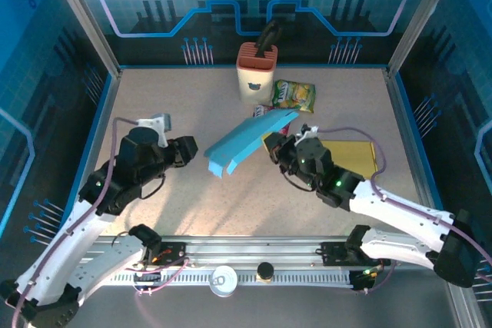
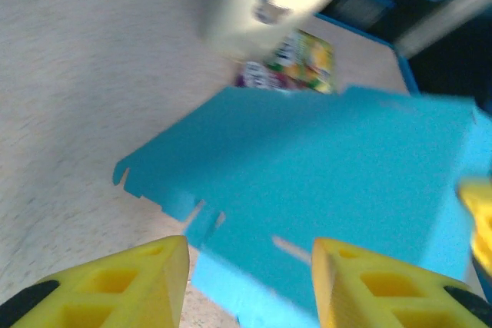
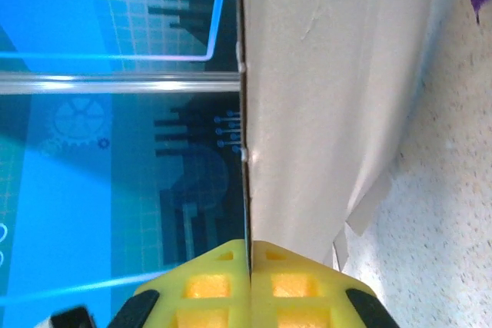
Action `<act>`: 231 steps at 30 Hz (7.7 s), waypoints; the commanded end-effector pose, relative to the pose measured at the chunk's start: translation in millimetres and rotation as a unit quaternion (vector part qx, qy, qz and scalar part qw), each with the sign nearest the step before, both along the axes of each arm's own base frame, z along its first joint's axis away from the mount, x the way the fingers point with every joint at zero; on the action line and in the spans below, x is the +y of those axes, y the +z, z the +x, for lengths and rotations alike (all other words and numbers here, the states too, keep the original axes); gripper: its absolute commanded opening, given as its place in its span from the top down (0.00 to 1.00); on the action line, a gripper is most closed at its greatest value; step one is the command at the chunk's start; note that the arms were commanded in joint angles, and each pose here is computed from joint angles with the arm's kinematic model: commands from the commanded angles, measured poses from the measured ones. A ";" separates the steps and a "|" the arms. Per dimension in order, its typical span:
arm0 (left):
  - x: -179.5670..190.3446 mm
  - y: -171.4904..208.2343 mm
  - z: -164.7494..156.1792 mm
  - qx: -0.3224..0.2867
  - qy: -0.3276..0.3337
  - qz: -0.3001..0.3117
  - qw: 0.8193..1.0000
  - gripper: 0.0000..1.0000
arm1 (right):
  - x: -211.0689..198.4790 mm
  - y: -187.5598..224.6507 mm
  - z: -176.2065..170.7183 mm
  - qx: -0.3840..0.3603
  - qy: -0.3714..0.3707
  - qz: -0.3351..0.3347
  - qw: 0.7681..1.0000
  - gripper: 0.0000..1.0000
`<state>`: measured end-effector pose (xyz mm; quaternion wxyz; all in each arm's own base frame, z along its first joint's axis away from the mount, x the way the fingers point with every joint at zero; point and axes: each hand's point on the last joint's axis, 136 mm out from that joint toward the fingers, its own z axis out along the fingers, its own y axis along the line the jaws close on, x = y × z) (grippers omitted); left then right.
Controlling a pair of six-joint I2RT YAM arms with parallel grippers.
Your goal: Fold the paper box
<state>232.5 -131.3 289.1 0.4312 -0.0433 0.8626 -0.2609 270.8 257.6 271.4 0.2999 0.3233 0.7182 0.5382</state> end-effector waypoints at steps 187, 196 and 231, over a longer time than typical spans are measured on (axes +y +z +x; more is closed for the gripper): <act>-108.7 -197.2 25.5 0.065 0.026 -0.059 0.996 0.44 | -36.7 -85.3 54.9 0.177 -0.130 -0.018 0.975 1.00; -86.7 -215.2 34.0 0.077 0.065 -0.033 0.994 0.45 | -30.3 -88.0 54.0 0.182 -0.124 -0.016 0.975 1.00; -99.8 -200.0 34.6 0.019 0.003 -0.073 0.997 0.45 | -33.3 -104.4 57.6 0.191 -0.126 -0.025 0.973 1.00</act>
